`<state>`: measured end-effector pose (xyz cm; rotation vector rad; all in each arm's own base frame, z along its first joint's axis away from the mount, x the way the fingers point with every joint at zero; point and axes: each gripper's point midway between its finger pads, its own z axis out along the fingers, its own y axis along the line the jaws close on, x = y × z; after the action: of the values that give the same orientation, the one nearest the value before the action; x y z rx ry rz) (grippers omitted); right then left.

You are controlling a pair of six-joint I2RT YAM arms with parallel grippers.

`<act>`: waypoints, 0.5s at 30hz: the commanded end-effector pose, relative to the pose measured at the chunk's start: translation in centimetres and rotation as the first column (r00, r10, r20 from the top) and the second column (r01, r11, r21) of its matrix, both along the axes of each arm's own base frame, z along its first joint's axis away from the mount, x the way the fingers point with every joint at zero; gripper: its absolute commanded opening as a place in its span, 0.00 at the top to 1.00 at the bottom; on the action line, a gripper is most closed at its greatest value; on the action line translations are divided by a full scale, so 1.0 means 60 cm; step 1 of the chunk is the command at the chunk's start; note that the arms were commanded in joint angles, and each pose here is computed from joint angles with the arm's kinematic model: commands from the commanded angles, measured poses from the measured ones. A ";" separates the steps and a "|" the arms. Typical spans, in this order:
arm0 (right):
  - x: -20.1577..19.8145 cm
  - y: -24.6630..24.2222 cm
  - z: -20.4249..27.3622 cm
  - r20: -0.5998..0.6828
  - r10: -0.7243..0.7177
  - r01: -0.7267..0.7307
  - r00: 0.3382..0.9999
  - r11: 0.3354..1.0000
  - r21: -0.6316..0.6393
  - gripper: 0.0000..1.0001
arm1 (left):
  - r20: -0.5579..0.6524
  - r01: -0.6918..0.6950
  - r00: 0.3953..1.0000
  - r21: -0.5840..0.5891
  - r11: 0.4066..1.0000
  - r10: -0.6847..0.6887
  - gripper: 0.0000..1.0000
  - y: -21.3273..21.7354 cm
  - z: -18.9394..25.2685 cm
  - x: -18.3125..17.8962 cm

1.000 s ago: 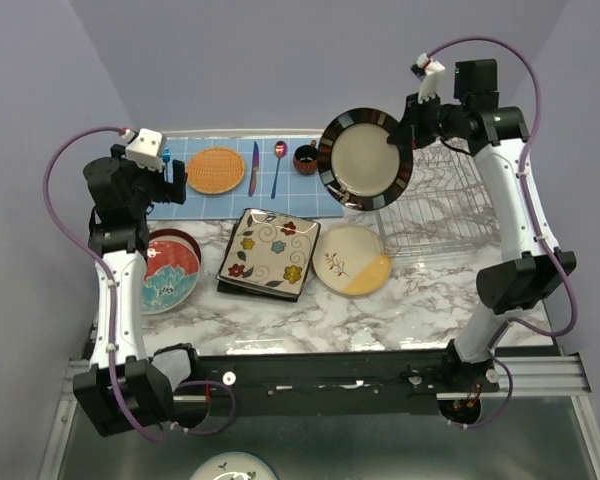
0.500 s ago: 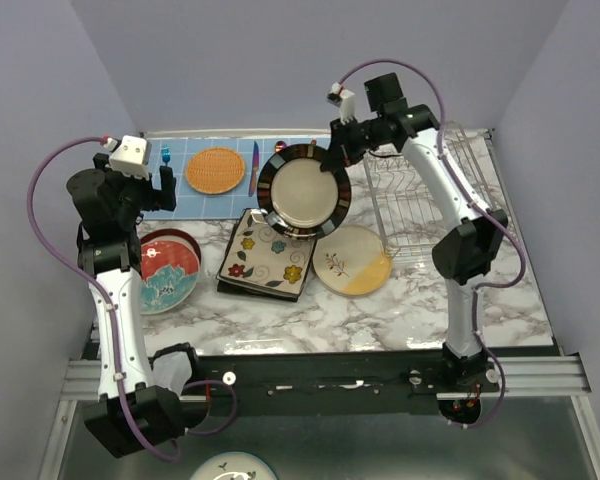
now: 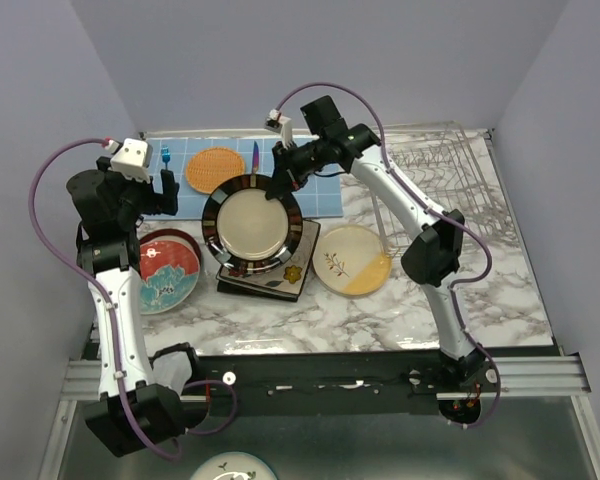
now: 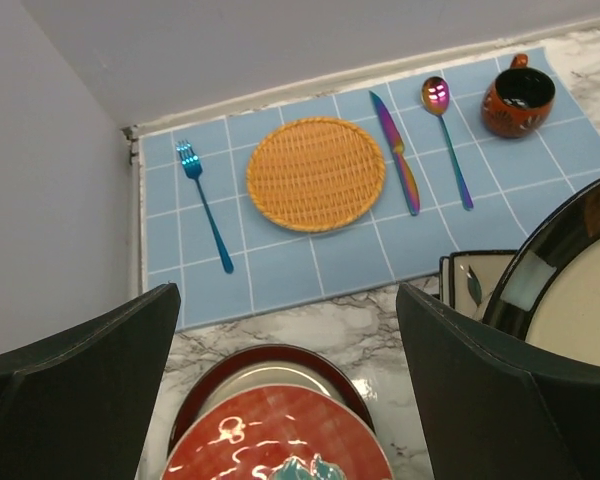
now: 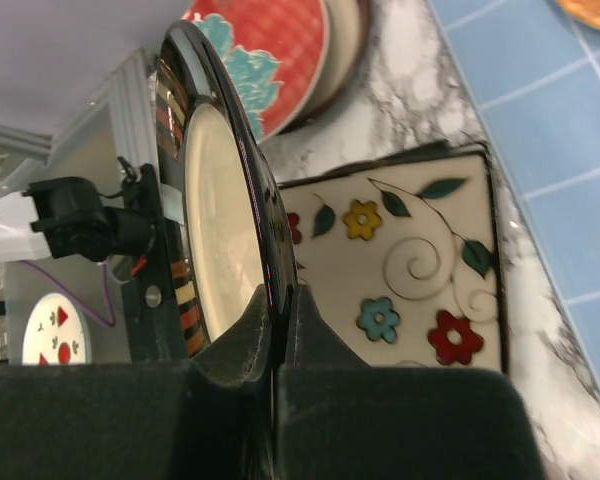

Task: Unload the plates from the dish rack
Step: Place the plate at the center of the board.

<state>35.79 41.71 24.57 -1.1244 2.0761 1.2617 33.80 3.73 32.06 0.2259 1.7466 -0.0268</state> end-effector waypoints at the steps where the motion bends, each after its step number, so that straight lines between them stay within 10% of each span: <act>1: -0.033 0.034 0.059 0.021 0.112 -0.114 0.994 0.981 0.157 0.99 | -0.155 0.127 0.978 -0.097 0.987 -0.141 0.02 -0.035 -0.081 -0.008; 15: -0.008 0.014 0.011 0.133 0.053 -0.061 0.990 0.996 0.057 0.99 | -0.244 0.350 0.875 -0.277 0.895 -0.418 0.04 -0.044 -0.102 -0.060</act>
<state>35.02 42.13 19.32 -1.2094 2.1051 1.2419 32.66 3.37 25.03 0.3029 1.9713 -0.4591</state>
